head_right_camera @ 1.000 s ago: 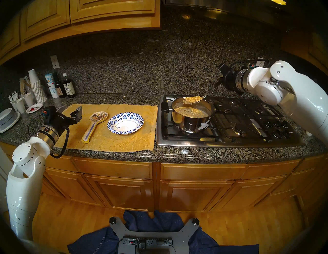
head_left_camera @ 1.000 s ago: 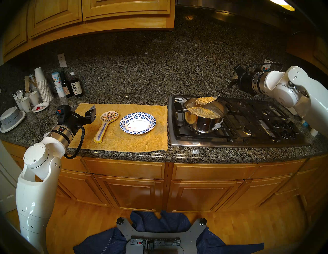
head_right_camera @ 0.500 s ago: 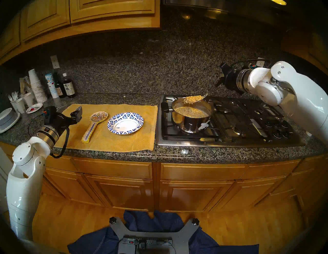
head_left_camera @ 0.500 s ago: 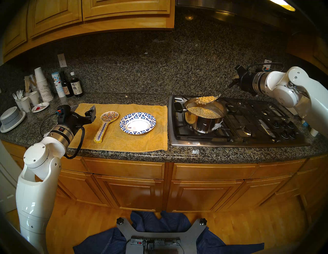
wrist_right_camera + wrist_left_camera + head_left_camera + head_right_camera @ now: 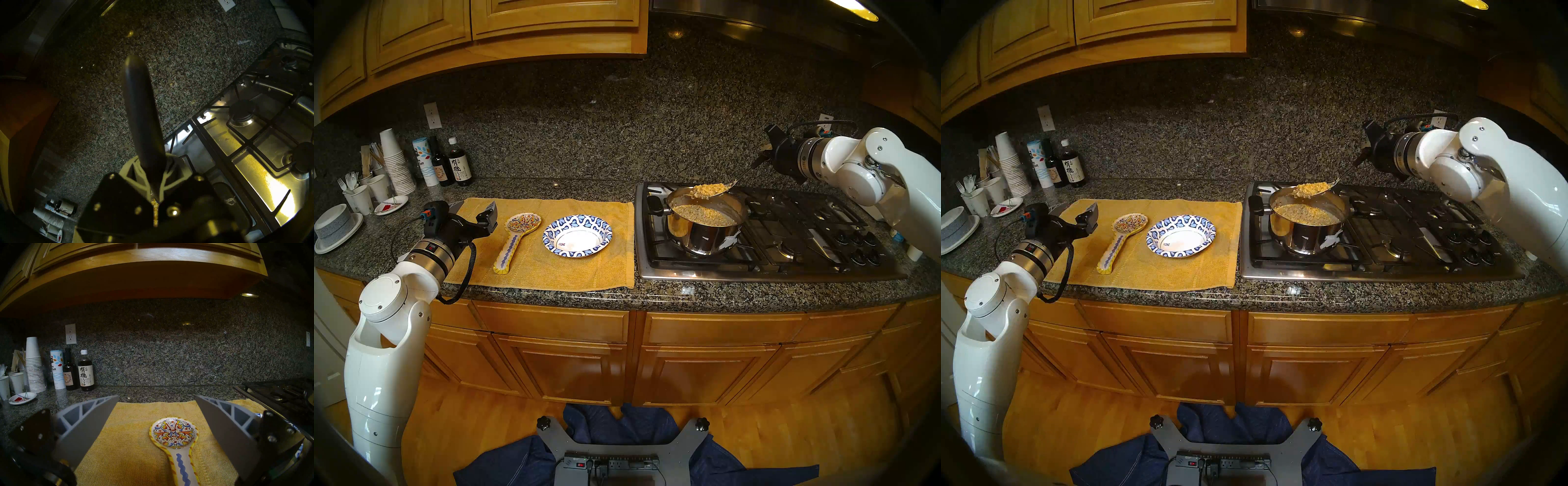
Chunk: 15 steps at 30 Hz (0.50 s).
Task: Scoop oatmeal into bowl
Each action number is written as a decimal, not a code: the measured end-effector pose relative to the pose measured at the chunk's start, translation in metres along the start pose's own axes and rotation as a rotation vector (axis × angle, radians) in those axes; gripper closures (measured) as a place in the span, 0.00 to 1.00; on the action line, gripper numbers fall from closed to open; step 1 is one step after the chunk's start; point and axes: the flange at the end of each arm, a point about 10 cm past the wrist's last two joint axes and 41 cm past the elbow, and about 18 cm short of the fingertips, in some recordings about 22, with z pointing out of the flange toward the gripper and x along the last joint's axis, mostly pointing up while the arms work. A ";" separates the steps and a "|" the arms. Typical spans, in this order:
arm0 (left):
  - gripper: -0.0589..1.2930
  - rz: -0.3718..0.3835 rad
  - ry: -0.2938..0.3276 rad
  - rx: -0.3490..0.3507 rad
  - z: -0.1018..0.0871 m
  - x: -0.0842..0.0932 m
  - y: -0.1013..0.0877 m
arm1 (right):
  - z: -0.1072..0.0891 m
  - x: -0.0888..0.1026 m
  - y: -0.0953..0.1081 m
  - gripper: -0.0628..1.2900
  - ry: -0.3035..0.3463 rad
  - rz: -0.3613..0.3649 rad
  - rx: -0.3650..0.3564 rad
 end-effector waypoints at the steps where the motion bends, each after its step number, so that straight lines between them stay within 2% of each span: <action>1: 0.04 0.000 0.000 -0.003 0.000 0.000 0.000 | 0.000 0.000 0.000 0.97 0.000 0.000 0.000; 7: 0.04 -0.020 -0.006 -0.033 0.001 0.006 -0.003 | 0.000 0.000 0.000 0.97 0.000 0.001 -0.001; 12: 0.04 -0.054 -0.022 -0.063 0.002 0.018 -0.003 | 0.000 0.000 0.000 0.97 0.000 0.001 -0.001; 15: 0.04 -0.130 -0.065 -0.107 0.003 0.028 0.001 | 0.000 0.000 0.001 0.97 0.000 0.001 -0.001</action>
